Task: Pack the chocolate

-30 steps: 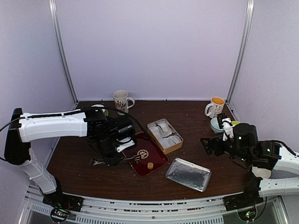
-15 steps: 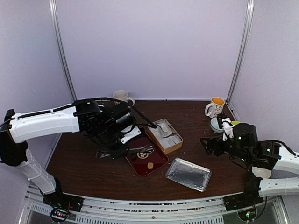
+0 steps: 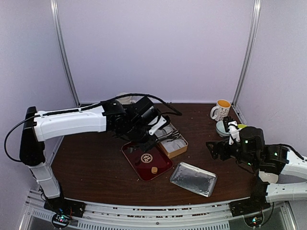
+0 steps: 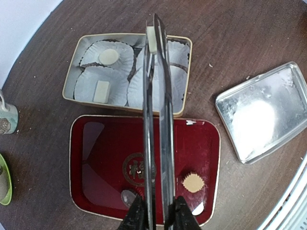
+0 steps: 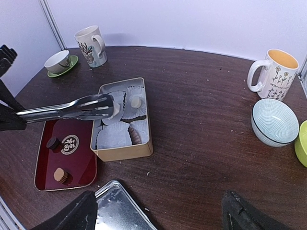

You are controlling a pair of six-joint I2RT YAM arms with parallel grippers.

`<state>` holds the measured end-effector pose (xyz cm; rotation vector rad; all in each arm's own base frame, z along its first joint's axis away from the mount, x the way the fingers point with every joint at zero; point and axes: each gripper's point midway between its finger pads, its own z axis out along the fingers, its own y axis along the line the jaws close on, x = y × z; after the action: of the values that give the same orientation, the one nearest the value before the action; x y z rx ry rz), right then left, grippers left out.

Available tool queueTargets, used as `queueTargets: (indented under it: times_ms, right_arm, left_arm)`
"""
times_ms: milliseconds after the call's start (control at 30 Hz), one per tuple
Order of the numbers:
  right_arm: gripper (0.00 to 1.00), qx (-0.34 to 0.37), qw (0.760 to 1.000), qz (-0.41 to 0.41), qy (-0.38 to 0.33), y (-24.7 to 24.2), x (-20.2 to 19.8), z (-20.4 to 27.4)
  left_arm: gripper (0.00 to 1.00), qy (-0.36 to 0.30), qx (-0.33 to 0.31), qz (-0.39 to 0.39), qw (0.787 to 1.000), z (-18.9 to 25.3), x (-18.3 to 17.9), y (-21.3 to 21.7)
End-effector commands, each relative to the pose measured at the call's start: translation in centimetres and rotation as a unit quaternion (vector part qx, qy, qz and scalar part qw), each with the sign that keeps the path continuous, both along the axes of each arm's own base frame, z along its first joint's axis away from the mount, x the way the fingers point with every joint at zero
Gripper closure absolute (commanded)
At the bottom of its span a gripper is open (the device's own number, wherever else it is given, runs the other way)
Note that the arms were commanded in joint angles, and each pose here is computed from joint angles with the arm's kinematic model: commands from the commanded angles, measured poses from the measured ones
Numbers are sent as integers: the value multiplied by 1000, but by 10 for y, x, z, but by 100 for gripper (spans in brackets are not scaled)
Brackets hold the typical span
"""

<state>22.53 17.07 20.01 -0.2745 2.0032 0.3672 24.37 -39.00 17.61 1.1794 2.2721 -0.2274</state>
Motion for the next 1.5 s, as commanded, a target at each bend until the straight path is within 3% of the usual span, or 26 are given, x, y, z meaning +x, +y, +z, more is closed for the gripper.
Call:
queueTargets:
  times_ms: [0,333,733,1200,1467]
  right_arm:
    - [10,0,1000,-19,-15,-10,2,13]
    - [10,-4,1000,-22,-13,-13,1,12]
    - [10,-8,1000,-23,-14,-15,1,9]
    - [10,-4,1000,-22,-12,-14,0,7]
    - [10,-3,1000,-22,-13,-15,0,8]
  left_arm:
    - [81,-19,-55,13,998,12,24,-25]
    - [80,31,-85,4,996,-15,26,-41]
    - [79,53,-72,17,996,-36,27,-37]
    - [67,66,-61,14,996,-49,24,-36]
    - [65,60,-61,13,996,-40,22,-31]
